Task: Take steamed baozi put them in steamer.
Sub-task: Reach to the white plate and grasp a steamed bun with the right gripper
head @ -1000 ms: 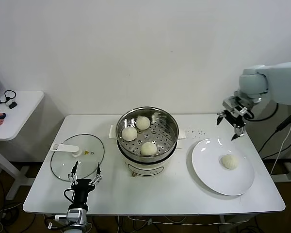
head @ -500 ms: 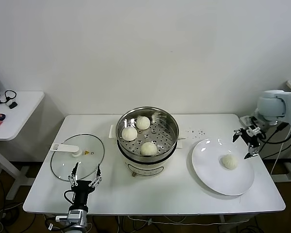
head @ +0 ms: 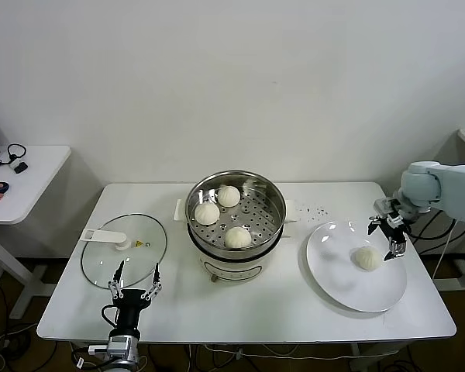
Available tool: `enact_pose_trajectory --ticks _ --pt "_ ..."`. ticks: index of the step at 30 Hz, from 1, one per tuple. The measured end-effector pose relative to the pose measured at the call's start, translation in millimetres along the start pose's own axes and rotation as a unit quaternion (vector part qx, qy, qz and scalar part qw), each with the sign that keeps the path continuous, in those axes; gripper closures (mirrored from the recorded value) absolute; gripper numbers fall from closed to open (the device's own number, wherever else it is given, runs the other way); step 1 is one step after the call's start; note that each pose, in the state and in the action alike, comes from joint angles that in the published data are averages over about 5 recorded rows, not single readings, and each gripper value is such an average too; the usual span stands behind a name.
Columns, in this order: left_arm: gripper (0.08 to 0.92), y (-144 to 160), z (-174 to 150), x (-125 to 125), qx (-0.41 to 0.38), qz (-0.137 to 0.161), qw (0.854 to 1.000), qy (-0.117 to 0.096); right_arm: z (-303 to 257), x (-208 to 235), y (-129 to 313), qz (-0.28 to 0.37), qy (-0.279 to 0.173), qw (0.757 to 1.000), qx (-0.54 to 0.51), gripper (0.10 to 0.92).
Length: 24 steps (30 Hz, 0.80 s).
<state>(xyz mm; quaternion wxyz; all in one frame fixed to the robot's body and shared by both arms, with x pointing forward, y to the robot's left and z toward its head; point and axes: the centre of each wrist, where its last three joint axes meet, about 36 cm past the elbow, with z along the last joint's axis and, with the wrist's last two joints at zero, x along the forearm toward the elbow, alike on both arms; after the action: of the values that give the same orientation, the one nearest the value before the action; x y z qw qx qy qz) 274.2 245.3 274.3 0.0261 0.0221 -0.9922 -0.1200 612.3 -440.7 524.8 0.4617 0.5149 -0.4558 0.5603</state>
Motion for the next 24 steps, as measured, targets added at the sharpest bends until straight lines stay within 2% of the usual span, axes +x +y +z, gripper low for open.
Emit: enact_pose_trajectory --ticks 12,24 --pt "0.177 3 2 2 -0.002 -0.004 1.000 0.003 1 -43 0 -0.007 0.010 1.000 -0.003 0.200" --pt "0.177 2 4 2 -0.003 -0.003 1.000 0.004 -3 -67 -2 -0.009 0.008 1.000 -0.004 0.200"
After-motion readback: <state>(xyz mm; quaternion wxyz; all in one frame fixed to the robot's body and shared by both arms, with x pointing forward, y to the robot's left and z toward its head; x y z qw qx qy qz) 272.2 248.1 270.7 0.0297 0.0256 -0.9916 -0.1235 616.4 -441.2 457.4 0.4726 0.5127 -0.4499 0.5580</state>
